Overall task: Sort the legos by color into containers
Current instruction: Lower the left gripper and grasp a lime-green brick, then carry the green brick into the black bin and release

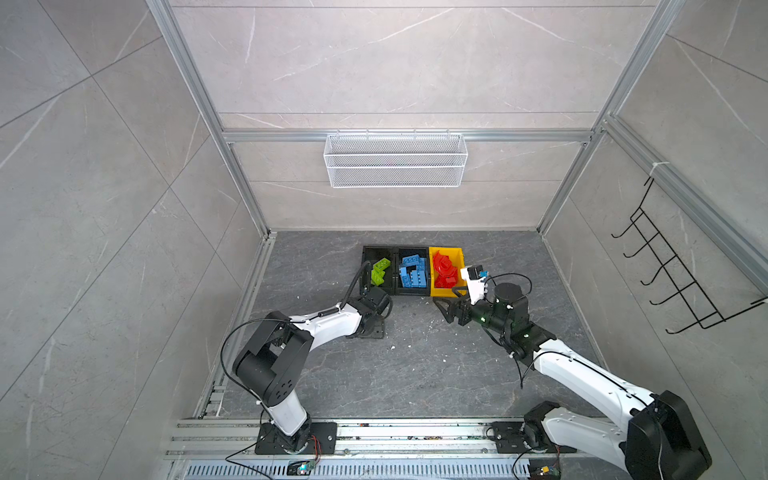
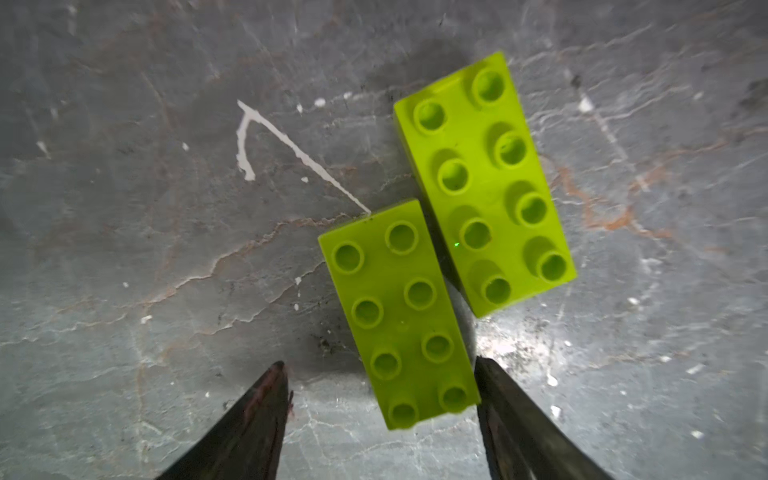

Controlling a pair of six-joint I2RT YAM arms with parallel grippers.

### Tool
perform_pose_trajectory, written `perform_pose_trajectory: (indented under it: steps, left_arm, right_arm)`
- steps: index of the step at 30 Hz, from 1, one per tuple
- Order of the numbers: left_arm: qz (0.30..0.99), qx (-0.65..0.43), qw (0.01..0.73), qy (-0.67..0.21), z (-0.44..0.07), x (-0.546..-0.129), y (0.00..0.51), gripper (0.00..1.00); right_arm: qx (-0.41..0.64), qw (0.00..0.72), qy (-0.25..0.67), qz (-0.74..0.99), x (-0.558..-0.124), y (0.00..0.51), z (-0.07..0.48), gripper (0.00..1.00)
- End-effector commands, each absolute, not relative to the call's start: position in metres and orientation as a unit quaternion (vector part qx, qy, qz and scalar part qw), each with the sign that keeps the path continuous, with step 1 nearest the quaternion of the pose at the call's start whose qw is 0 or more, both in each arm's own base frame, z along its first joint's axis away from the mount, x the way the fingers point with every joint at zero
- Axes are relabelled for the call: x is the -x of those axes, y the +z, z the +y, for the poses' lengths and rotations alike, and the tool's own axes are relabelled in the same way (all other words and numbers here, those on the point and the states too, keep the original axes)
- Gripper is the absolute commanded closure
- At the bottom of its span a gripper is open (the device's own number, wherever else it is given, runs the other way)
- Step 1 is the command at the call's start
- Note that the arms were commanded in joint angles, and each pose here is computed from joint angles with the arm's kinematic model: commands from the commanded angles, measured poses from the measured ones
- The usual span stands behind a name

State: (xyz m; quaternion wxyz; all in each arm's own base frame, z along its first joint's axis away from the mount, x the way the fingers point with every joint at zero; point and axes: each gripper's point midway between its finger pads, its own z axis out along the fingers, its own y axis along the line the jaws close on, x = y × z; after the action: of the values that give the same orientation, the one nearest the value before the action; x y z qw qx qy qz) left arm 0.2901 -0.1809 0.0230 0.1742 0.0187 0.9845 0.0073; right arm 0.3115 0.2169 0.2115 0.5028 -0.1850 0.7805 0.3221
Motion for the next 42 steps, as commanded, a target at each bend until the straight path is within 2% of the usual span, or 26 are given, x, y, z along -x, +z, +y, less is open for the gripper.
perform_pose_trajectory:
  steps: [1, 8, 21, 35, 42]
  left_arm:
    - [0.983, -0.018, 0.185, -0.004, -0.190, -0.299, 0.028, 0.31]
    - [0.981, -0.019, 0.195, -0.003, -0.192, -0.306, 0.026, 0.42]
    - [0.979, -0.025, 0.201, 0.015, -0.192, -0.316, 0.025, 0.42]
    - [0.975, -0.022, 0.221, 0.025, -0.178, -0.311, 0.048, 0.70]
    - [0.969, -0.019, 0.243, 0.033, -0.166, -0.306, 0.080, 0.73]
  right_arm:
    - [0.200, 0.505, 0.326, 0.773, -0.311, 0.222, 0.223, 0.13]
    - [0.203, 0.504, 0.326, 0.774, -0.310, 0.223, 0.224, 0.13]
    - [0.207, 0.498, 0.327, 0.776, -0.311, 0.220, 0.226, 0.13]
    - [0.209, 0.494, 0.328, 0.778, -0.310, 0.218, 0.228, 0.13]
    - [0.210, 0.494, 0.327, 0.778, -0.310, 0.219, 0.229, 0.13]
